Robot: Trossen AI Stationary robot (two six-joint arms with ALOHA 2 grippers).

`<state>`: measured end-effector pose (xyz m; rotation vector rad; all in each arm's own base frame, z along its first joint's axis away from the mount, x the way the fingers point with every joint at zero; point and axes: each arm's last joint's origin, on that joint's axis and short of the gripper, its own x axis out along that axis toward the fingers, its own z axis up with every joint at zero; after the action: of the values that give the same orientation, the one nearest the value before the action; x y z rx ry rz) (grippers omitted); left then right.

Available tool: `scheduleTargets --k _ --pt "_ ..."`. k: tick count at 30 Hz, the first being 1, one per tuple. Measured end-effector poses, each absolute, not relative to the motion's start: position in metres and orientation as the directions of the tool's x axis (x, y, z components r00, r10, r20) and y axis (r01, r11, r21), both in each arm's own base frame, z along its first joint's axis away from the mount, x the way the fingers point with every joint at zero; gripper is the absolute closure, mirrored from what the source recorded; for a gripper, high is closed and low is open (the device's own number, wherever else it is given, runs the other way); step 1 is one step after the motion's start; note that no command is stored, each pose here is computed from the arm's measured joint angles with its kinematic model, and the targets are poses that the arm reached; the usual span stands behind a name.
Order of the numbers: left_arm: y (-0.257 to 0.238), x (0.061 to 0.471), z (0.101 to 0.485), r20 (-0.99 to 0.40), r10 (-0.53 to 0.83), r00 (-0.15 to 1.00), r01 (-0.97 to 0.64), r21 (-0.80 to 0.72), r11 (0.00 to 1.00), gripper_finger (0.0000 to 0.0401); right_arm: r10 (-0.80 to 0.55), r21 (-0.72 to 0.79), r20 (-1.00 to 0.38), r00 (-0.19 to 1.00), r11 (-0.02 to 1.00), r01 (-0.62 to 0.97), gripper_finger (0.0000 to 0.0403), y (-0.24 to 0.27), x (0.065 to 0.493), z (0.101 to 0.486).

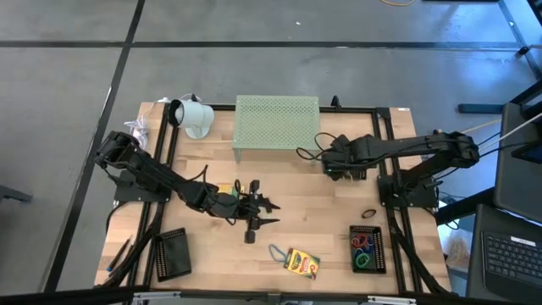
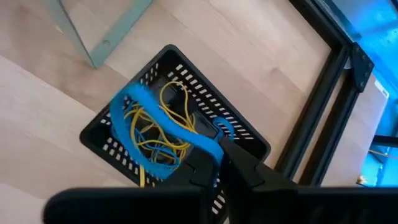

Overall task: Pick & Place Office Desk Supplies
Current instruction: Put the blue rubber band into the top right black bin

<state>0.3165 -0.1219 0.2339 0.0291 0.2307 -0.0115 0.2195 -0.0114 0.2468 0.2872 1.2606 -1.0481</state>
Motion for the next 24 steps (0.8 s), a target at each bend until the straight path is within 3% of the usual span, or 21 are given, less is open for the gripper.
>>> scheduleTargets --k 13,19,24 --pt "-0.122 0.316 0.233 -0.234 -0.009 0.972 0.016 0.030 0.999 0.0242 -0.487 -0.393 -0.871 -0.073 0.598 0.699 0.0253 -0.012 0.221 0.244" --pt "-0.123 0.314 0.227 -0.300 -0.009 0.954 0.025 0.049 0.998 0.0245 -0.487 -0.393 -0.871 -0.073 0.598 0.699 0.0190 -0.012 0.221 0.244" --pt "-0.123 0.312 0.221 -0.354 -0.011 0.935 0.023 0.030 0.999 0.0246 -0.458 -0.371 -0.886 -0.071 0.609 0.701 0.0162 -0.011 0.221 0.244"
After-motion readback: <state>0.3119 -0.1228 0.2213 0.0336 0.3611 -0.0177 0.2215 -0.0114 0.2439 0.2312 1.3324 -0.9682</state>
